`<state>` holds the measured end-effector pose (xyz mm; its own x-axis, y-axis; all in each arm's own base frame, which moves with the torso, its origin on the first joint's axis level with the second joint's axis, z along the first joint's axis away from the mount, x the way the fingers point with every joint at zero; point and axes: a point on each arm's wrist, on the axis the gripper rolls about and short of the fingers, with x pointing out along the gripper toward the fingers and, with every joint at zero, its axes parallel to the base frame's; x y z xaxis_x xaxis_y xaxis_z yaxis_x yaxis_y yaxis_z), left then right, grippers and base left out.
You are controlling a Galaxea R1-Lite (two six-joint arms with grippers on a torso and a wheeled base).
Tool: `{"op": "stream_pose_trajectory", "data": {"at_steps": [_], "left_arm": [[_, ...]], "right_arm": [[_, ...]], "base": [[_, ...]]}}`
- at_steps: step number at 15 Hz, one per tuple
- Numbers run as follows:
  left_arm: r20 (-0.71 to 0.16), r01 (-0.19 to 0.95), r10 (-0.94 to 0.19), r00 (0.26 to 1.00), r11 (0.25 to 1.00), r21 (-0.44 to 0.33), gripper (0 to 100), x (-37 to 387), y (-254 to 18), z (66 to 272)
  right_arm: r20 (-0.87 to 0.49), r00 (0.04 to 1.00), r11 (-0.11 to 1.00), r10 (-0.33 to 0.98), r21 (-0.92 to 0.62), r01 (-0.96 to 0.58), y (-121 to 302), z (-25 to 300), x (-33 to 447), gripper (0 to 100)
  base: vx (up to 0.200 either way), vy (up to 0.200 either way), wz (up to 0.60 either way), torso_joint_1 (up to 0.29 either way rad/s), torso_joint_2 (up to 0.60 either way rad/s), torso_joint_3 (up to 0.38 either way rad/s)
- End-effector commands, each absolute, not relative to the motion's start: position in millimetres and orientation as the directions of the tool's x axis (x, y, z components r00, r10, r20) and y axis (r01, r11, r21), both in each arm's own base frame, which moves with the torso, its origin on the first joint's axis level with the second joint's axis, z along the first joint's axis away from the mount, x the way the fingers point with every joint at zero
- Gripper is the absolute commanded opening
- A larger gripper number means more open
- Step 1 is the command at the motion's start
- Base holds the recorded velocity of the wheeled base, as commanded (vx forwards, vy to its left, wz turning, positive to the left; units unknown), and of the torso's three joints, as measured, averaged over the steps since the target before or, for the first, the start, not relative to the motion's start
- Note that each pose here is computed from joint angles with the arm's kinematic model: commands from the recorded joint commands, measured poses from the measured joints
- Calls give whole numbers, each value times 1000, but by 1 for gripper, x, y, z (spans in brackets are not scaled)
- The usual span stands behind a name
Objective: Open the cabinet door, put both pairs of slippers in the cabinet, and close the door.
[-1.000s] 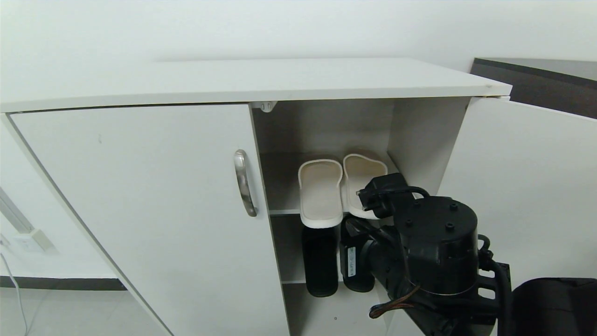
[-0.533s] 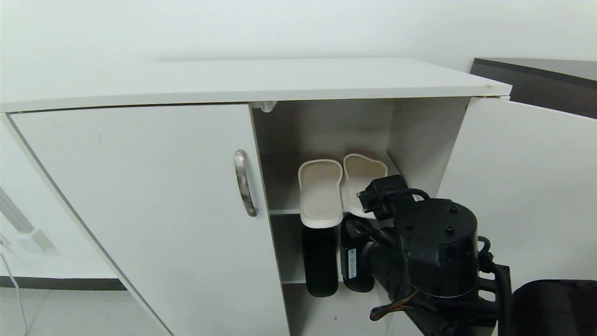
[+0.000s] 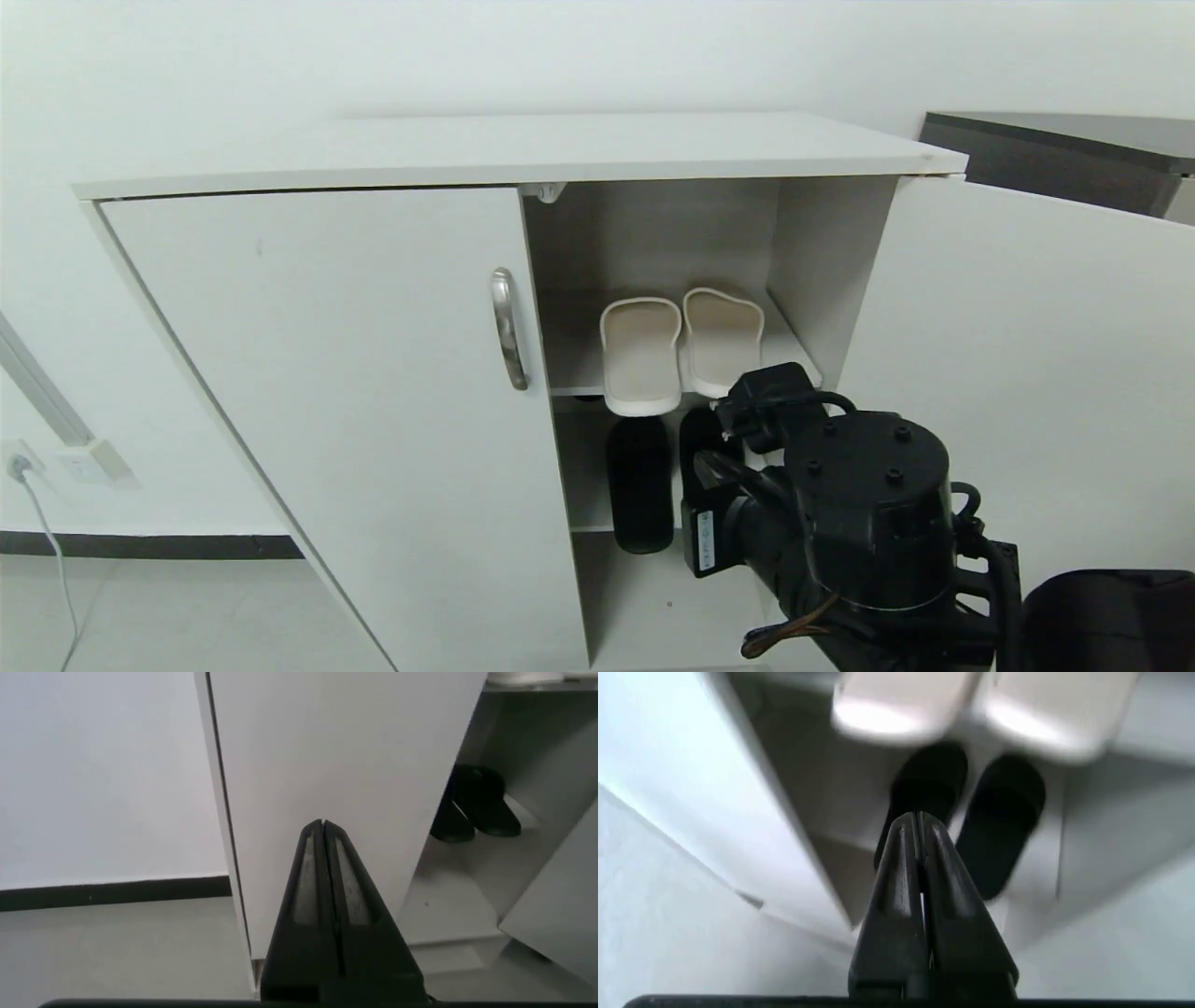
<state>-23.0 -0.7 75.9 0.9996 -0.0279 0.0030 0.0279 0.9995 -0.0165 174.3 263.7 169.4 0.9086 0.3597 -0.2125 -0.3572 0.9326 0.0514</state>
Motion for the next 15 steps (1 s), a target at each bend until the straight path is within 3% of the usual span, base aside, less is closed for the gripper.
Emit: {"op": "stream_pose_trajectory", "data": {"at_steps": [1,10,15], "left_arm": [[2,28,-28,1000,999,-17,0,-23,-1,76],[2,26,-26,1000,999,-18,0,-23,-1,76],[2,26,-26,1000,999,-18,0,-23,-1,76]], "right_arm": [[-224,906,933,358,42,-358,264,165,174,0],[-252,915,947,315,17,-321,262,150,188,0],[-264,910,945,321,17,-328,260,146,190,0]], "base": [[-200,0,0,2,2,7],[-200,0,0,3,2,3],[0,0,0,0,0,0]]}}
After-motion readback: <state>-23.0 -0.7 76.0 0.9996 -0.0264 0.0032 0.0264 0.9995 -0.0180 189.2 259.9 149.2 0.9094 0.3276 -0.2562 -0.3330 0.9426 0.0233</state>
